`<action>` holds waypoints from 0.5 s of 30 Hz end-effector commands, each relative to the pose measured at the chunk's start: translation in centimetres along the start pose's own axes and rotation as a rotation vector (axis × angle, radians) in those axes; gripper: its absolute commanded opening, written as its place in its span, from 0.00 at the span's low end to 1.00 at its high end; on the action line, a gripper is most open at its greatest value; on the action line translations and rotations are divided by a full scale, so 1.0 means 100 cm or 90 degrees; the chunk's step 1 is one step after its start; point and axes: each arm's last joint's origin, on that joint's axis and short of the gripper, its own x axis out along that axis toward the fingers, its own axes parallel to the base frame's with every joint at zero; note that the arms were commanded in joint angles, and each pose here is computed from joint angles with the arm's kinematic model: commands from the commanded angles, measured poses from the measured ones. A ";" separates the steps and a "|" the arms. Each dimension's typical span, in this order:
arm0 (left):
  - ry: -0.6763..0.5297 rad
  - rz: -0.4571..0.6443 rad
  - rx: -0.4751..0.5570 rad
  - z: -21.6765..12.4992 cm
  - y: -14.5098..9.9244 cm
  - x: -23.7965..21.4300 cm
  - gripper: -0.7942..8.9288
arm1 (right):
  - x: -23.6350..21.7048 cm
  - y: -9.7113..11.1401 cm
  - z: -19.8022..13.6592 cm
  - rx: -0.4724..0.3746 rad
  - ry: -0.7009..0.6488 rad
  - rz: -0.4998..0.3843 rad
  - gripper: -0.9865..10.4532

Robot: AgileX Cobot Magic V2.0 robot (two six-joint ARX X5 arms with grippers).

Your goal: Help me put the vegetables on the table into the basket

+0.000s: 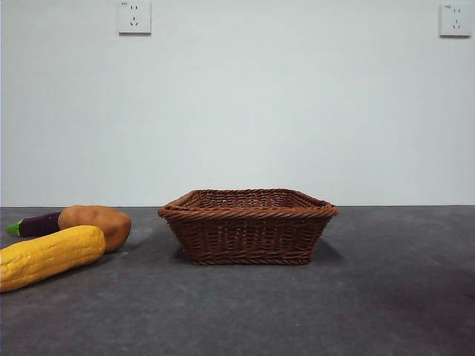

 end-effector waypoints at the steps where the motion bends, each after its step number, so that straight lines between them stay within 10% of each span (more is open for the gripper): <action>1: -0.003 -0.002 -0.015 -0.001 0.000 0.001 0.08 | 0.001 0.001 -0.002 0.084 0.006 0.017 0.09; 7: -0.006 -0.053 -0.045 0.003 -0.003 -0.001 0.08 | 0.001 -0.001 -0.002 0.093 0.006 -0.015 0.08; 15: -0.032 -0.077 -0.072 0.050 -0.007 -0.022 0.08 | -0.010 0.007 0.029 0.203 -0.046 0.098 0.08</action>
